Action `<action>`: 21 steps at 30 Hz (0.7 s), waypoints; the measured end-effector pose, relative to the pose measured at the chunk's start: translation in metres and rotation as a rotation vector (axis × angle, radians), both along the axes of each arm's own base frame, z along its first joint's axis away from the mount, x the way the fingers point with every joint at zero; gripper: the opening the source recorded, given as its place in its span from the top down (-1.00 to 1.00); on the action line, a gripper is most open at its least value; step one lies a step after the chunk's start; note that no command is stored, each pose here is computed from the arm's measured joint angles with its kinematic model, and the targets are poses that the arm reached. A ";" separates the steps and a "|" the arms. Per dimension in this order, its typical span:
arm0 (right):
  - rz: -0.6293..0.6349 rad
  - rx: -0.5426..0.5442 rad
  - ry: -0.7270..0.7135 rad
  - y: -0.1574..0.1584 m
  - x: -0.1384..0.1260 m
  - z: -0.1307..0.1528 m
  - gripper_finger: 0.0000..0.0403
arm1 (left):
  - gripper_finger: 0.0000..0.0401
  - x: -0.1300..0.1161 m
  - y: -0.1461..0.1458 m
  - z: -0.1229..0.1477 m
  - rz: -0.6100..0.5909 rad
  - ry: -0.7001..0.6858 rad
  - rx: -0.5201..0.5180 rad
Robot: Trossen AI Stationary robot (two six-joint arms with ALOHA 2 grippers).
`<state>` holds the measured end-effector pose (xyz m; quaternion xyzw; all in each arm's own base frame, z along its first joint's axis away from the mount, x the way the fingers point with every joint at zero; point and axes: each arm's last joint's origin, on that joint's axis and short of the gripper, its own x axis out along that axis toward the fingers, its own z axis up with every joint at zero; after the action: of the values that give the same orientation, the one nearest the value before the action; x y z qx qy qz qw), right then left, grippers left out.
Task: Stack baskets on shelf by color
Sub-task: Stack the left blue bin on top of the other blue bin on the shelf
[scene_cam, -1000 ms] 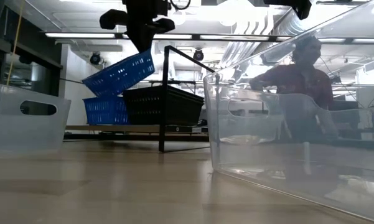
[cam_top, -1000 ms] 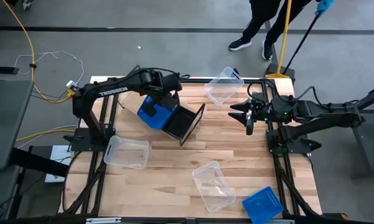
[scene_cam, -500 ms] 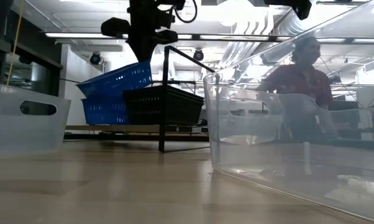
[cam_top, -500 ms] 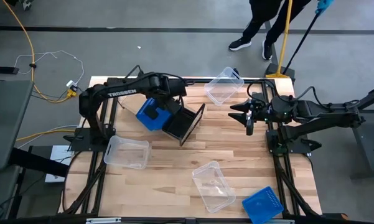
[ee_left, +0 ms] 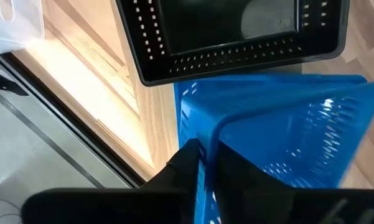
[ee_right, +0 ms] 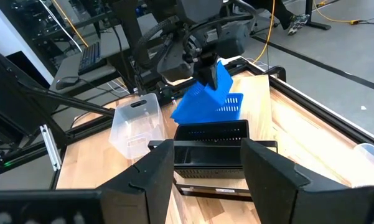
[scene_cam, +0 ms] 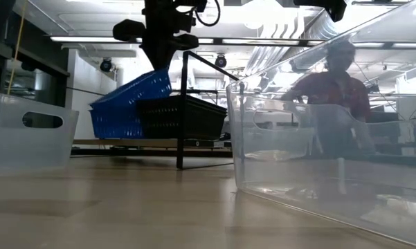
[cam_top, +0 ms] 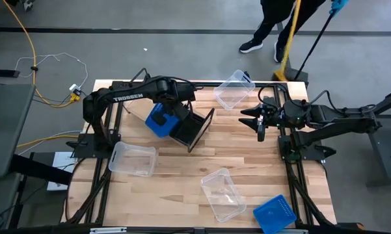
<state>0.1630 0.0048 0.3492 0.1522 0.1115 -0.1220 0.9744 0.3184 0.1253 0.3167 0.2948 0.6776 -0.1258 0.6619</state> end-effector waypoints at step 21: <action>0.000 -0.001 0.000 0.000 0.000 0.000 0.14 | 0.36 0.004 -0.005 0.016 0.202 -0.162 0.039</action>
<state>0.1630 0.0048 0.3492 0.1518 0.1117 -0.1220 0.9745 0.3226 0.1203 0.3328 0.2471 0.6506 -0.0208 0.7178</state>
